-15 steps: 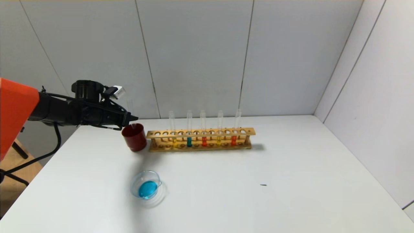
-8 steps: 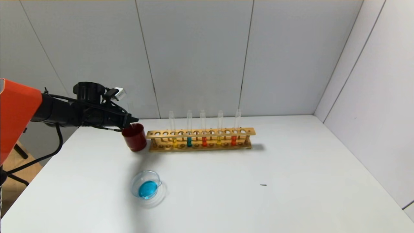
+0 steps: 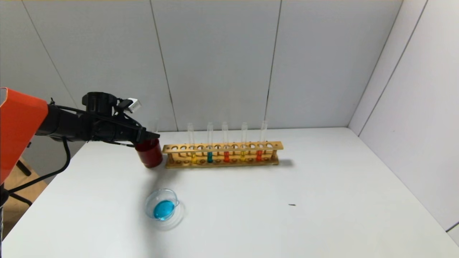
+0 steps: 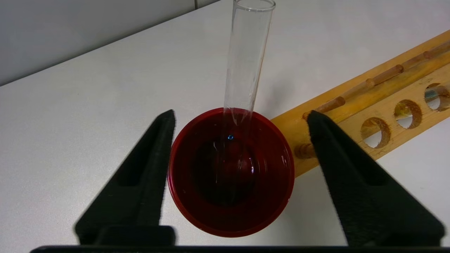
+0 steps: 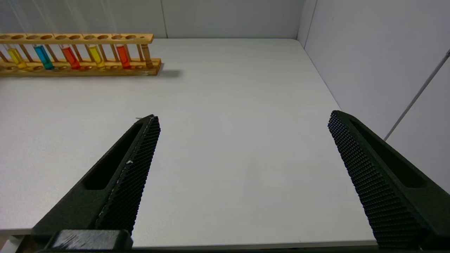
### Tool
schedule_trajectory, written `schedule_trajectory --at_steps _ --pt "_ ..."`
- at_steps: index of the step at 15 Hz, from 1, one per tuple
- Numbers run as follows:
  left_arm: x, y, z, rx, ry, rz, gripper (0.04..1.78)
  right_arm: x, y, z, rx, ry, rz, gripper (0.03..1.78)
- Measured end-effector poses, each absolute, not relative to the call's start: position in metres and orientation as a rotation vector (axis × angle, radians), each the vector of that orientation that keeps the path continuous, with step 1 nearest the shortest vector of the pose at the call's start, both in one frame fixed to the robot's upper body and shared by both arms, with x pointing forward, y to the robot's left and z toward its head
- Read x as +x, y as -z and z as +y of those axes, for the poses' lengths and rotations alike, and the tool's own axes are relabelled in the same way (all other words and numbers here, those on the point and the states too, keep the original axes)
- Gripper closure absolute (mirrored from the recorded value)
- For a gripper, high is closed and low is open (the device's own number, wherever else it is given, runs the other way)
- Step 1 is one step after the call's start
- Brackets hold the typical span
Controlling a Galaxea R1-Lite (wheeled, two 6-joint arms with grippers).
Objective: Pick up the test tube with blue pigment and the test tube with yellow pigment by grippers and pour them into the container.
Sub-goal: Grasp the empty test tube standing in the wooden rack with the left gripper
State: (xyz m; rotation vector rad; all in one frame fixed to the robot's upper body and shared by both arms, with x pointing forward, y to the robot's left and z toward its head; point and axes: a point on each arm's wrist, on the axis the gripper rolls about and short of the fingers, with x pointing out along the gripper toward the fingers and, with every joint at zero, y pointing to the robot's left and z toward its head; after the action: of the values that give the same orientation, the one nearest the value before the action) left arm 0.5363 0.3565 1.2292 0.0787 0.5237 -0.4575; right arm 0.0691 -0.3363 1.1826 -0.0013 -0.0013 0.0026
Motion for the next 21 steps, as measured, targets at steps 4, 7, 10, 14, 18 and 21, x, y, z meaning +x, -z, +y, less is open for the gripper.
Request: schedule_trajectory --at_steps 4,7,10,14,18,21 --pt "0.534 -1.235 0.356 0.082 0.456 0.512 0.10 0.069 -1.183 -0.336 -0.001 -0.003 -0.001 0.06" --pt "0.526 -1.252 0.357 0.088 0.449 0.480 0.07 0.069 -1.183 -0.336 -0.001 -0.002 -0.001 0.06" --pt "0.505 -1.276 0.357 0.096 0.445 0.449 0.07 0.069 -1.183 -0.336 -0.001 -0.003 -0.001 0.06" --pt "0.467 -1.299 0.349 0.094 0.454 0.430 0.07 0.069 -1.183 -0.336 -0.001 -0.003 -0.001 0.06" --pt "0.429 -1.305 0.329 0.103 0.503 0.419 0.07 0.069 -1.183 -0.336 -0.001 -0.003 -0.001 0.06" --pt "0.412 -1.294 0.306 0.108 0.548 0.375 0.07 0.069 -1.183 -0.336 -0.001 -0.003 -0.001 0.06"
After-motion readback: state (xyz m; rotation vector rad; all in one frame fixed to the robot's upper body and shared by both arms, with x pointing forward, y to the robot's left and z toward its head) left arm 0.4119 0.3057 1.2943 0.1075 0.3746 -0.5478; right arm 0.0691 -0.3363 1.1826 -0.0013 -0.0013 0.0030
